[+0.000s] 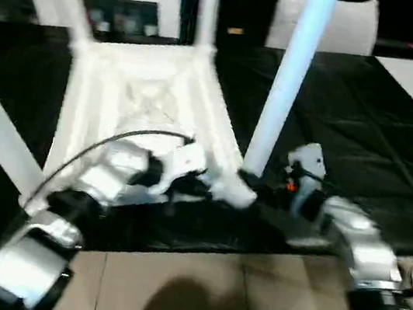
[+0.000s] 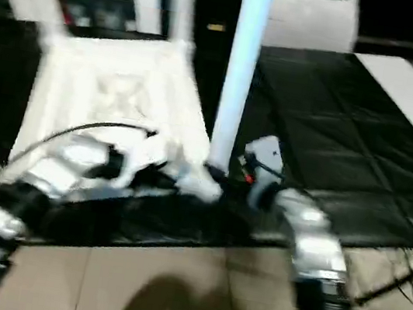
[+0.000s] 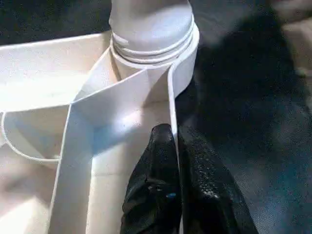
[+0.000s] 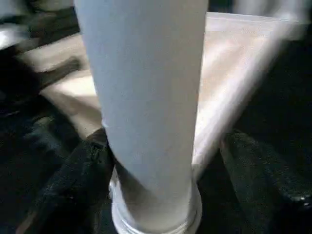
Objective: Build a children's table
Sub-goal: Rotate leg to tighten
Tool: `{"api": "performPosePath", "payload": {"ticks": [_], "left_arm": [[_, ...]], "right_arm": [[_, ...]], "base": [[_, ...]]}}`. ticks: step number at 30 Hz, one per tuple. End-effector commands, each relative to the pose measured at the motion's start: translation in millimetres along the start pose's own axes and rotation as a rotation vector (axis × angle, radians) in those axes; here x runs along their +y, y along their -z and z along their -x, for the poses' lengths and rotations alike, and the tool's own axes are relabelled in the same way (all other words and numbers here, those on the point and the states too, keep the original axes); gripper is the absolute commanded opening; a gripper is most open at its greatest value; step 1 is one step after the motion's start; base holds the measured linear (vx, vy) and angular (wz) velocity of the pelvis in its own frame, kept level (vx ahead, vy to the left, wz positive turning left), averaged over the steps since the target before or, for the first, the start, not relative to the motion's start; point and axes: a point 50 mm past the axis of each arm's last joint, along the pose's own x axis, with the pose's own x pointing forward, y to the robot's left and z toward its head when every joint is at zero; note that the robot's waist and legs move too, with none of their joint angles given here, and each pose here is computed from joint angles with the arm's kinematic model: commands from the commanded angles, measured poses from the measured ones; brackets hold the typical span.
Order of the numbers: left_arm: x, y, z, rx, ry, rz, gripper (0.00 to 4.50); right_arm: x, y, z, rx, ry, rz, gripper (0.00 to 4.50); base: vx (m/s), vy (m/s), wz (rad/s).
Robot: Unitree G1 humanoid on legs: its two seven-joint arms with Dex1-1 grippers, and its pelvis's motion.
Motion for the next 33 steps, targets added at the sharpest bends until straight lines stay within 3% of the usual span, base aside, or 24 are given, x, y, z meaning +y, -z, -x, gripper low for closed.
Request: {"api": "performPosePath", "payload": {"ticks": [1,7,18,24,29,31,33], "left_arm": [[-9.7,-18.6,-6.1,-0.042,0.157,-0.118,0.00],[-20.8,-10.5,1.9,0.029,0.343,-0.187,0.00],[-22.8,-7.2,7.0,0.062,0.415,-0.214,0.00],[-21.8,-5.8,8.6,0.064,0.411,-0.205,0.00],[-20.1,-6.5,7.7,0.042,0.376,-0.184,0.00],[-17.2,-8.7,6.9,0.024,0.330,-0.164,0.00],[-8.3,-11.5,6.3,0.006,0.201,-0.098,0.00]], "right_arm": [[8.2,-2.5,2.0,0.008,-0.156,0.019,3.54],[14.7,-1.2,5.8,0.071,-0.393,0.031,3.54],[19.6,2.5,6.7,0.131,-0.577,0.009,2.62],[20.1,1.8,7.7,0.118,-0.591,-0.019,2.11],[22.7,0.6,6.0,0.084,-0.588,-0.054,2.07],[24.7,1.4,4.5,0.067,-0.552,-0.061,2.07],[26.6,8.0,-2.9,0.054,-0.383,-0.050,2.07]], "base": [[0.000,0.000,0.00],[0.000,0.000,0.00],[0.000,0.000,0.00],[0.000,0.000,0.00],[0.000,0.000,0.00],[0.000,0.000,0.00],[0.000,0.000,0.00]]}}
